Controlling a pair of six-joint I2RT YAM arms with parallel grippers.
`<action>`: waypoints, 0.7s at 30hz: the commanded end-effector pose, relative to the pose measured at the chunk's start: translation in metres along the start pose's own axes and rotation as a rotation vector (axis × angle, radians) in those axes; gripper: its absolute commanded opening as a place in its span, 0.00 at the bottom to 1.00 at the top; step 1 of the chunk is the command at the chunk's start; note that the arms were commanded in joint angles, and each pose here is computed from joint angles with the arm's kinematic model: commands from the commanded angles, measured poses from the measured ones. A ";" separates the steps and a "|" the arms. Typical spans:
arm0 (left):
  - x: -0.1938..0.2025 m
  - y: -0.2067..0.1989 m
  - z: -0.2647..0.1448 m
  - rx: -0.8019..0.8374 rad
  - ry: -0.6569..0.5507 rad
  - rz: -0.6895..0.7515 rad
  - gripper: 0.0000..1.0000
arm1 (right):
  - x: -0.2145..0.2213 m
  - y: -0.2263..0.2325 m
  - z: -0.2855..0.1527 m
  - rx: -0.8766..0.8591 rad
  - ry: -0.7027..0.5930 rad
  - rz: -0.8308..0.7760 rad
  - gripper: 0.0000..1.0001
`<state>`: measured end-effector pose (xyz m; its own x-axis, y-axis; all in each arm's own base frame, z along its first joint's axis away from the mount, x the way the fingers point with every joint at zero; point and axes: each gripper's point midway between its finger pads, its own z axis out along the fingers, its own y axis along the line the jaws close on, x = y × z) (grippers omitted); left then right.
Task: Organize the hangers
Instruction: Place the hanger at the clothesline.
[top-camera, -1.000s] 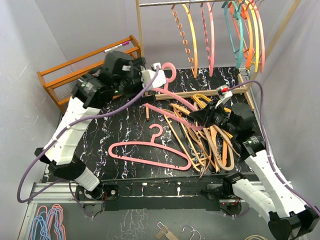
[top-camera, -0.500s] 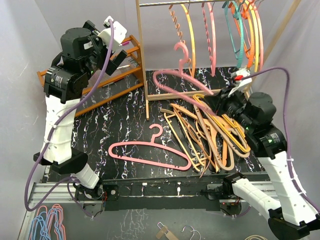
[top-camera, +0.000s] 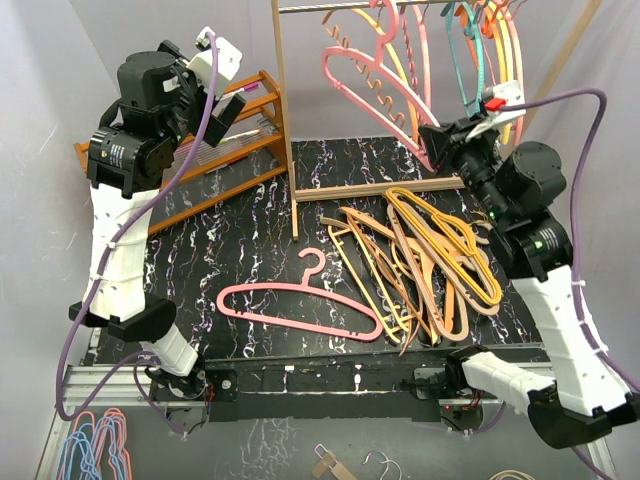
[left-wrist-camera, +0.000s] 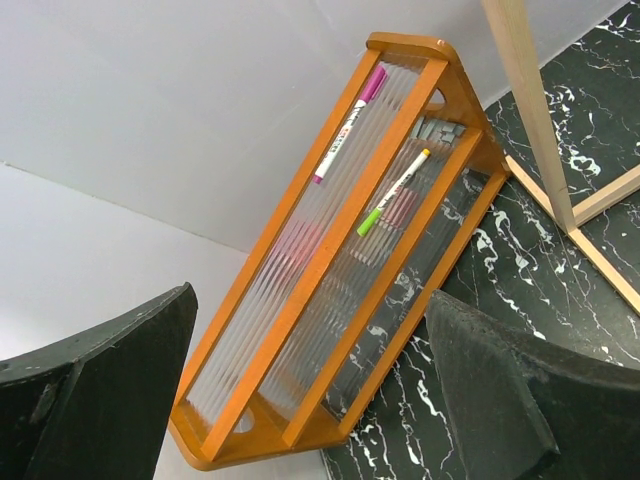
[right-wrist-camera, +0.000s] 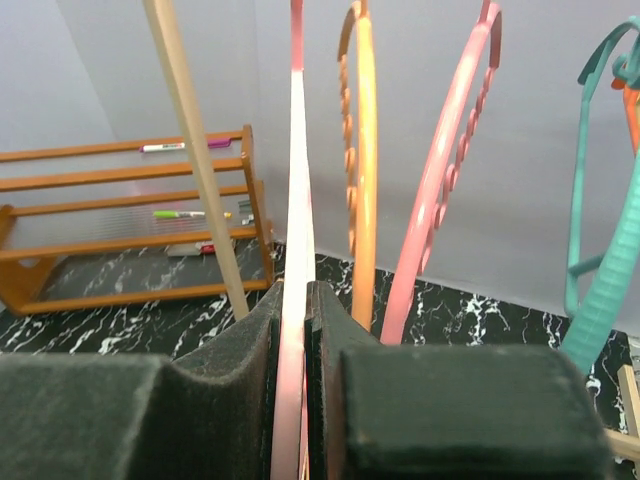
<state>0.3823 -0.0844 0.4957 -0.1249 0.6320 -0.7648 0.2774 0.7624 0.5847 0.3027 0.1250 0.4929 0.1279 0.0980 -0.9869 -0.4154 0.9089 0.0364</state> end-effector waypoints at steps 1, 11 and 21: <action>-0.005 0.006 -0.006 -0.011 -0.026 -0.028 0.97 | -0.059 -0.009 0.013 0.053 -0.183 -0.016 0.08; 0.003 -0.001 0.000 0.014 -0.001 -0.009 0.97 | -0.075 -0.003 0.039 0.012 -0.244 0.007 0.08; 0.003 -0.004 0.000 0.029 -0.001 -0.003 0.97 | -0.062 0.002 0.062 -0.022 -0.222 0.065 0.08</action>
<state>0.3841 -0.0880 0.4873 -0.1311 0.6360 -0.7605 0.3100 0.7549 0.5779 0.3586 0.1429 0.5218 0.1934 0.1707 -0.9662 -0.4080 0.9096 0.0790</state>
